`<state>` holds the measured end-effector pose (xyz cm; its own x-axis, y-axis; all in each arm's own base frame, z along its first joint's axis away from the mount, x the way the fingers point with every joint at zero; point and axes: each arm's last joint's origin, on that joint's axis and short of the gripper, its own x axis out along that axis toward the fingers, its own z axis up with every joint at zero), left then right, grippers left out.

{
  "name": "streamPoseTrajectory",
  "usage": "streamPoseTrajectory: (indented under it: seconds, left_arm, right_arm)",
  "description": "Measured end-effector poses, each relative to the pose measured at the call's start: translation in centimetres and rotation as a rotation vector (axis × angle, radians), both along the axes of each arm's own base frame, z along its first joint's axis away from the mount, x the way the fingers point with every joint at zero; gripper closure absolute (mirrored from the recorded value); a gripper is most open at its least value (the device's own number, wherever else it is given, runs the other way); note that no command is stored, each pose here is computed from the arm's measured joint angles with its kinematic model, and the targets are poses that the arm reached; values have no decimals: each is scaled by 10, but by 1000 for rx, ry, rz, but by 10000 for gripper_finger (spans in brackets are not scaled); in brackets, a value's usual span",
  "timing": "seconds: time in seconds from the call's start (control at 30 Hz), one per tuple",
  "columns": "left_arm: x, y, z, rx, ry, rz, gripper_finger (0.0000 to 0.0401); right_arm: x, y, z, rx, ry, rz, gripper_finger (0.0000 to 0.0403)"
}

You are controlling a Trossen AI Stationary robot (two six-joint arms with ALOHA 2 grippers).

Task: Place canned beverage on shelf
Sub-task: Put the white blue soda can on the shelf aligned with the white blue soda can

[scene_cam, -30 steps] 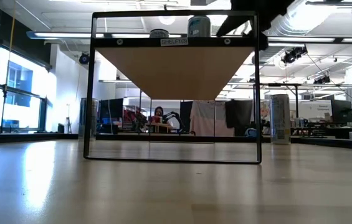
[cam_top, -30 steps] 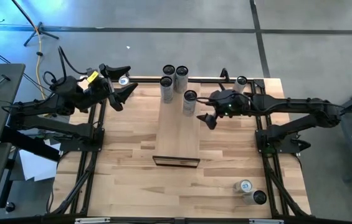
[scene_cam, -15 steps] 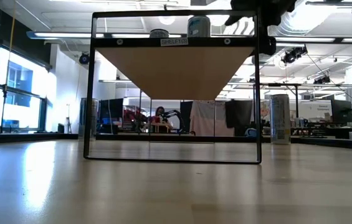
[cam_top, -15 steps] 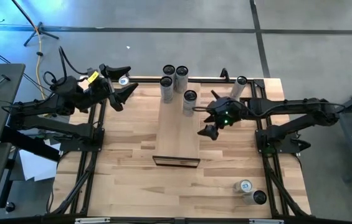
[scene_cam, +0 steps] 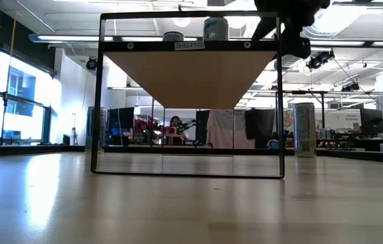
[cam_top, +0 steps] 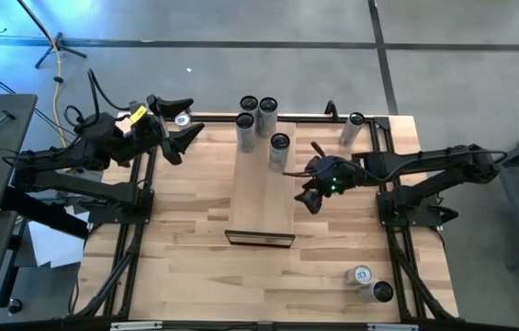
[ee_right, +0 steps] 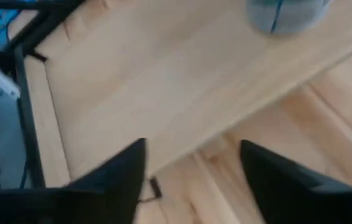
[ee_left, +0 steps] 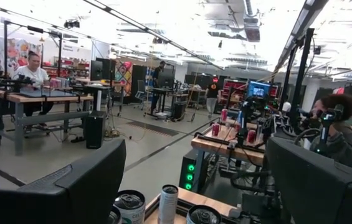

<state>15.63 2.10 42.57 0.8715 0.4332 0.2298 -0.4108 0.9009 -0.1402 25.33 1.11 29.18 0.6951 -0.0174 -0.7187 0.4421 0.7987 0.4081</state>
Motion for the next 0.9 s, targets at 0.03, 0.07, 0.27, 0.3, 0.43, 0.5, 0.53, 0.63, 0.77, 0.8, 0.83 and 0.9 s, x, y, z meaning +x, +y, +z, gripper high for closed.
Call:
streamPoseTrajectory:
  seconds: [0.03, 0.07, 0.27, 0.3, 0.43, 0.5, 0.53, 0.63, 0.77, 0.8, 0.83, 0.9]
  left_arm:
    - [0, 0, 0, 0, 0, 0, 45]
    - [0, 0, 0, 0, 0, 0, 45]
    - [0, 0, 0, 0, 0, 0, 45]
    - [0, 0, 0, 0, 0, 0, 45]
    - [0, 0, -1, -1, 5, 0, 45]
    - [0, 0, -1, -1, 8, 0, 45]
    - [0, 0, -1, -1, 8, 1, 45]
    - [0, 0, -1, -5, 8, 16, 45]
    - [0, 1, -1, -5, 9, 19, 45]
    - [0, 1, -1, -5, 9, 19, 45]
    - [0, 1, -1, -5, 9, 19, 45]
    - [0, 1, -1, -6, 14, 19, 45]
  right_arm:
    - [0, 1, 1, -15, -12, -7, 206]
    - [1, 3, 2, -29, -21, -14, 242]
    - [2, 10, 5, -214, -58, -48, 383]
    - [3, 10, 6, -240, -76, -83, 377]
    - [6, 7, 12, -358, -132, -173, 387]
    - [7, 4, 11, -428, -120, -203, 398]
    - [8, 2, 10, -461, -111, -224, 398]
    - [12, -5, 8, -477, -102, -258, 397]
    - [21, -13, 4, -515, -96, -248, 400]
    - [23, -15, 3, -519, -103, -246, 400]
    - [26, -17, 3, -520, -111, -235, 401]
    - [29, -21, 0, -523, -101, -227, 402]
